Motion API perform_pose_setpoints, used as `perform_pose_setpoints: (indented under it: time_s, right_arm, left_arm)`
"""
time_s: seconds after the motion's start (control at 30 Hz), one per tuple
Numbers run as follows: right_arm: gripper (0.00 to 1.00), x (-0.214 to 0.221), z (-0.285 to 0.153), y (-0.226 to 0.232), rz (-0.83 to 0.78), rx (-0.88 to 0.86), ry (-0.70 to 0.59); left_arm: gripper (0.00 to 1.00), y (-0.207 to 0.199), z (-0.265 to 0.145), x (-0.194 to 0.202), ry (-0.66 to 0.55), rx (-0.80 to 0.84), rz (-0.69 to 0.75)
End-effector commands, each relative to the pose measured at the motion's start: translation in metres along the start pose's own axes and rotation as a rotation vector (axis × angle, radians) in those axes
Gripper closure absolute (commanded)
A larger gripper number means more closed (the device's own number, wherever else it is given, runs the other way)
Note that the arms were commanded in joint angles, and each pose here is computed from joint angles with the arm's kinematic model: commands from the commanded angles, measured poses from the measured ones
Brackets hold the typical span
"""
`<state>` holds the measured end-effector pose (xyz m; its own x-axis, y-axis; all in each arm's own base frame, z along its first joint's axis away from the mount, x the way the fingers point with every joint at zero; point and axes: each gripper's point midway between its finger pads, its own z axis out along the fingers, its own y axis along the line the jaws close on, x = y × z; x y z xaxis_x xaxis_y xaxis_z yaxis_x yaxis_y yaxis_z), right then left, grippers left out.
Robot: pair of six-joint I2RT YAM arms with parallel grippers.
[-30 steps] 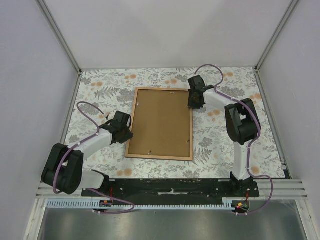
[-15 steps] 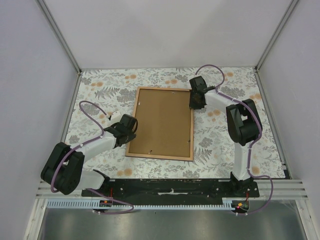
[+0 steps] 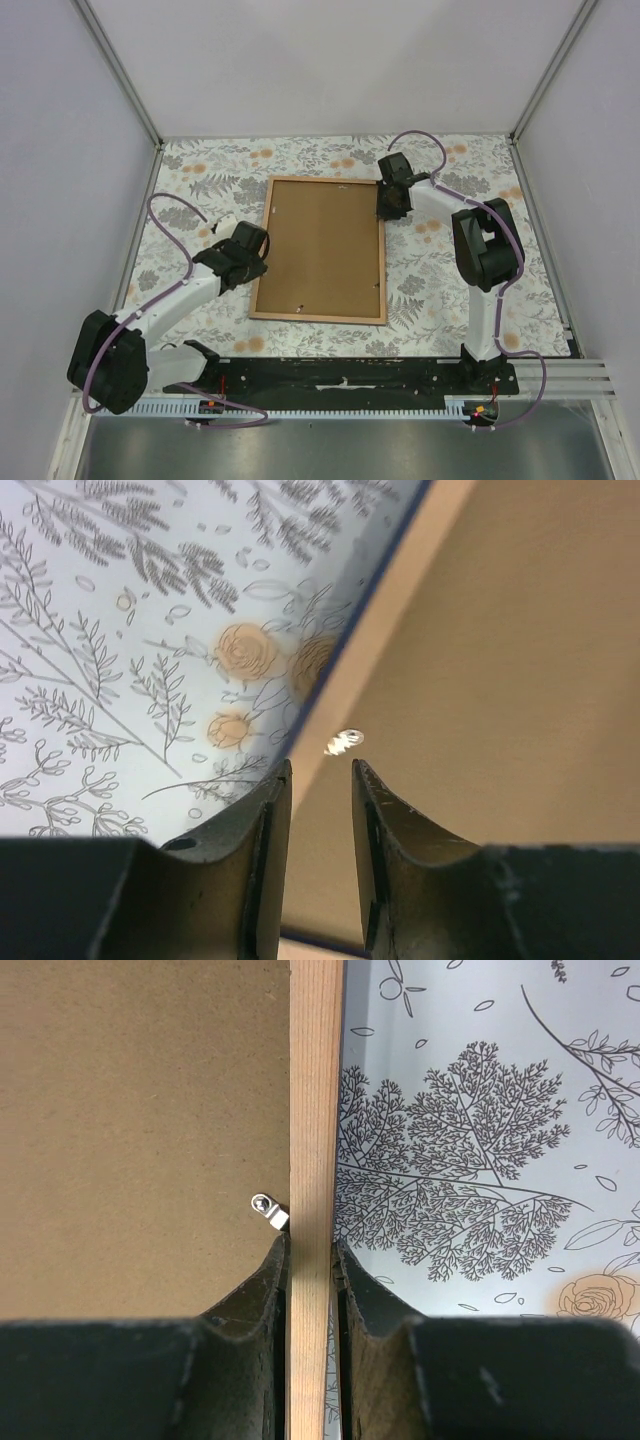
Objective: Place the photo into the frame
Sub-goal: Press the fastener onto the backboard.
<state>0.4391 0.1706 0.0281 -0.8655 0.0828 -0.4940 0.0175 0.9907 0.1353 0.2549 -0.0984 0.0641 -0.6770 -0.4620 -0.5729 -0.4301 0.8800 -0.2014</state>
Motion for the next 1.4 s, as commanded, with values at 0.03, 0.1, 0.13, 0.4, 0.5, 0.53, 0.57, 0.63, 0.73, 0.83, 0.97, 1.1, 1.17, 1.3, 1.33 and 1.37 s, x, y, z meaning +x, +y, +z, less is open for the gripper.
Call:
perform_pose_setpoints:
  time_s: [0.03, 0.1, 0.13, 0.4, 0.5, 0.53, 0.57, 0.63, 0.73, 0.83, 0.97, 1.1, 1.17, 1.3, 1.33, 1.37]
  right_arm:
    - [1.00, 0.035, 0.000, -0.020, -0.067, 0.062, 0.114]
    - [1.00, 0.037, 0.000, -0.019, -0.068, 0.058, 0.118]
    - [1.00, 0.038, 0.001, -0.020, -0.067, 0.059, 0.122]
    - [1.00, 0.047, -0.003, -0.022, -0.088, 0.057, 0.129]
    - [1.00, 0.053, -0.006, -0.020, -0.111, 0.052, 0.124]
    - [1.00, 0.054, -0.008, -0.020, -0.117, 0.054, 0.124]
    - [1.00, 0.056, -0.009, -0.019, -0.123, 0.053, 0.124]
    - [1.00, 0.059, -0.010, -0.017, -0.134, 0.052, 0.125]
    - [1.00, 0.067, -0.011, -0.015, -0.149, 0.053, 0.133]
    - [1.00, 0.073, -0.013, -0.015, -0.148, 0.054, 0.140]
    - [1.00, 0.079, -0.014, -0.018, -0.149, 0.058, 0.148]
    - [1.00, 0.082, -0.014, -0.019, -0.151, 0.057, 0.153]
    - [1.00, 0.082, -0.014, -0.020, -0.150, 0.059, 0.153]
    - [1.00, 0.083, -0.014, -0.019, -0.151, 0.054, 0.155]
    - [1.00, 0.082, -0.014, -0.019, -0.151, 0.054, 0.155]
    - [1.00, 0.083, -0.014, -0.018, -0.149, 0.050, 0.156]
  left_arm:
    - [0.63, -0.025, -0.012, -0.038, -0.086, 0.057, 0.018]
    - [0.63, -0.026, -0.008, -0.031, -0.057, 0.063, 0.028]
    - [0.63, -0.025, -0.005, -0.027, -0.047, 0.058, 0.032]
    - [0.50, -0.042, 0.008, -0.042, -0.072, 0.068, 0.092]
    - [0.46, -0.053, 0.019, -0.057, -0.066, 0.041, 0.130]
    - [0.44, -0.058, 0.024, -0.062, -0.053, 0.044, 0.142]
    - [0.43, -0.060, 0.033, -0.062, -0.028, 0.035, 0.158]
    - [0.42, -0.064, 0.047, -0.070, -0.002, 0.011, 0.180]
    - [0.40, -0.073, 0.066, -0.082, 0.026, 0.015, 0.215]
    - [0.38, -0.080, 0.084, -0.085, 0.058, 0.027, 0.251]
    - [0.38, -0.085, 0.098, -0.089, 0.083, 0.039, 0.255]
    - [0.38, -0.091, 0.110, -0.087, 0.107, 0.061, 0.270]
    - [0.38, -0.091, 0.114, -0.085, 0.119, 0.062, 0.273]
    - [0.40, -0.081, 0.123, -0.081, 0.139, 0.034, 0.259]
    - [0.40, -0.079, 0.124, -0.082, 0.140, 0.028, 0.251]
    - [0.40, -0.078, 0.127, -0.083, 0.140, 0.024, 0.243]
